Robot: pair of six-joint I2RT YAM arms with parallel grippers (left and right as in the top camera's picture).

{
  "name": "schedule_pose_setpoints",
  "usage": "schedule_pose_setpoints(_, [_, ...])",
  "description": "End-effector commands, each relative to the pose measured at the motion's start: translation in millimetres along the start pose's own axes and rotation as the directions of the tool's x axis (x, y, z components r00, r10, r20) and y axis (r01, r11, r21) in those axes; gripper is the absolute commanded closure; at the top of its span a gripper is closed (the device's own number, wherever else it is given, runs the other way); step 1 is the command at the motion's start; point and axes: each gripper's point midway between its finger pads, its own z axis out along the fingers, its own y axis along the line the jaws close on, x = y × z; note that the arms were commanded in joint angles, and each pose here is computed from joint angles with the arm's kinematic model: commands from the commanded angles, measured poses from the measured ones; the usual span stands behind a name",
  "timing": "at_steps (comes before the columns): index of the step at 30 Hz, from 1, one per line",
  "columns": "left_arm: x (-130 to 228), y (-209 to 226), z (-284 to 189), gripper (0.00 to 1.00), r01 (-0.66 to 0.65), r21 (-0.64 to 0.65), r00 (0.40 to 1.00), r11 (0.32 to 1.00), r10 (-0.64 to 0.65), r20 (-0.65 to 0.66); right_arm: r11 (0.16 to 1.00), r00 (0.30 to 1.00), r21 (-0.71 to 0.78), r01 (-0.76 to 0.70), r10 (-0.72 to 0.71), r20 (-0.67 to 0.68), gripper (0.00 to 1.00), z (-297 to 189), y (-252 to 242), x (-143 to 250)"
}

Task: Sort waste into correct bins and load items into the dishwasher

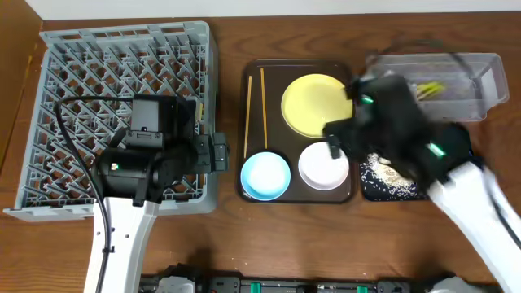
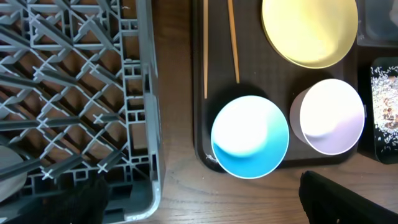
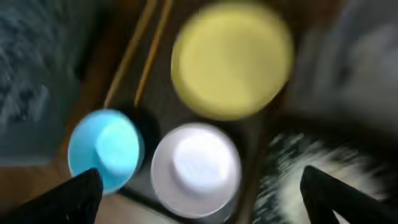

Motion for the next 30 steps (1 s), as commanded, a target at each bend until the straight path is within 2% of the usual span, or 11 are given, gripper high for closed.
schedule_pose_setpoints(1, [-5,0,-3,0.02,-0.003,-0.009,1.000,1.000,0.004,0.015,0.980,0.955,0.155,0.128,-0.164,0.247,0.01,-51,-28,-14])
schedule_pose_setpoints(3, [-5,0,-3,0.02,-0.003,-0.009,1.000,1.000,0.003,0.014,0.980,0.937,0.167,0.112,-0.160,0.310,0.01,-61,-37,-5])
schedule_pose_setpoints(7, [-5,0,-3,0.02,-0.003,-0.009,1.000,1.000,0.003,0.014,0.982,0.908,0.186,0.027,-0.102,0.405,0.01,-69,-68,35])
schedule_pose_setpoints(8, [-5,0,-3,0.02,-0.003,-0.009,1.000,1.000,0.003,0.014,0.981,0.890,0.192,-0.004,-0.085,0.449,0.01,-69,-80,55])
schedule_pose_setpoints(15, [-5,0,-3,0.02,-0.003,-0.009,1.000,1.000,0.004,0.015,0.953,0.828,0.275,-0.132,-0.047,0.559,0.01,-36,-131,129])
schedule_pose_setpoints(20, [-5,0,-3,0.02,-0.003,-0.009,1.000,1.000,0.003,0.014,0.955,0.741,0.265,-0.134,-0.081,0.666,0.01,-22,-137,133])
schedule_pose_setpoints(23, [-5,0,-3,0.02,-0.003,-0.009,1.000,1.000,0.003,0.014,0.956,0.694,0.262,-0.130,-0.101,0.713,0.01,-31,-135,125])
schedule_pose_setpoints(30, [-5,0,-3,0.02,-0.003,-0.009,1.000,1.000,0.003,0.014,0.956,0.698,0.262,-0.130,-0.099,0.709,0.01,-30,-135,126])
